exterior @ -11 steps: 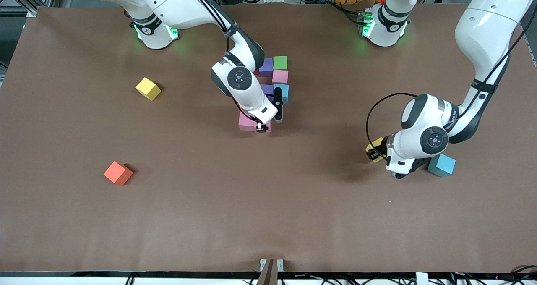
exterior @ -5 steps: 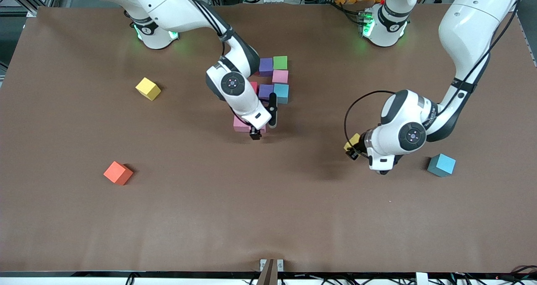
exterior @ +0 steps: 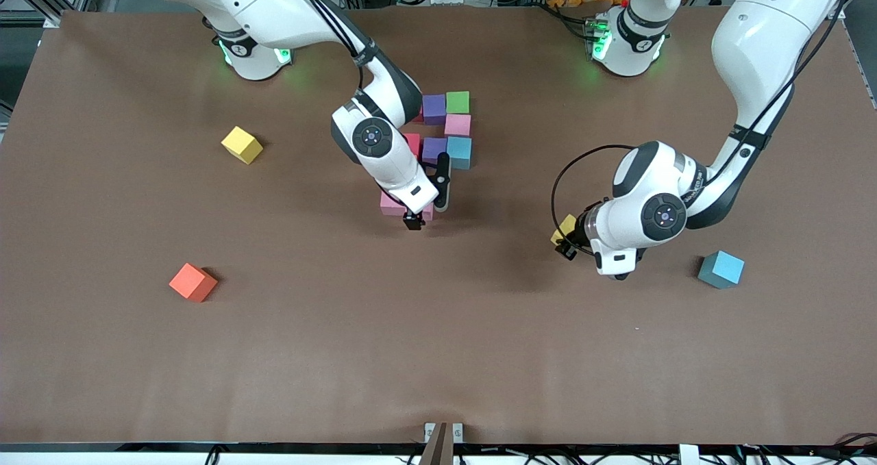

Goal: Form number 2 with 11 blocks

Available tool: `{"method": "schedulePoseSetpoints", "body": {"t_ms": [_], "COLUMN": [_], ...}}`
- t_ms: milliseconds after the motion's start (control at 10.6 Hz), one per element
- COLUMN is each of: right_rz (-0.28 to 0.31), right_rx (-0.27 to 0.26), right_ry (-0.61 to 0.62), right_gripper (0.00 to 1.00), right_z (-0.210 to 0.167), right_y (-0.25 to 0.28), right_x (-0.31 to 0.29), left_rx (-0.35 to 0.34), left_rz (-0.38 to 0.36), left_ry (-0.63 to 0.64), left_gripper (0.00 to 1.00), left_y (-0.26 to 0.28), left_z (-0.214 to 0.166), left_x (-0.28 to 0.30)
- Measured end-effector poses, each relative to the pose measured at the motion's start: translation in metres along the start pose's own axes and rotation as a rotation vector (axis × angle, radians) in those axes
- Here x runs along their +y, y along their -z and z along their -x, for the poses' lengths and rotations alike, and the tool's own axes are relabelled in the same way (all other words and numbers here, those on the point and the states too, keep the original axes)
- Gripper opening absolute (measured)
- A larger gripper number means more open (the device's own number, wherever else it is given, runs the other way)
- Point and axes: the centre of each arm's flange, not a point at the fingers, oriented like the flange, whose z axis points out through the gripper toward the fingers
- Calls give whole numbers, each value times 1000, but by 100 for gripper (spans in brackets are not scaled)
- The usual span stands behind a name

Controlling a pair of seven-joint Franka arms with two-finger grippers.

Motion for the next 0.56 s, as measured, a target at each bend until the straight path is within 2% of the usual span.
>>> {"method": "schedulePoseSetpoints", "body": {"t_ms": [282, 565], "right_rz": [-74, -167], "right_rx": [4, 10], "right_ry": [-75, -238], "right_gripper": [100, 100], "right_z": [7, 59], "right_y": [28, 72], "right_x": [3, 52], "left_rx": [-43, -47], "left_rz": [8, 1], "left_ry": [95, 183], "left_gripper": [57, 57], "left_y": [3, 1], "left_z": [6, 24], "left_x": [3, 8]}}
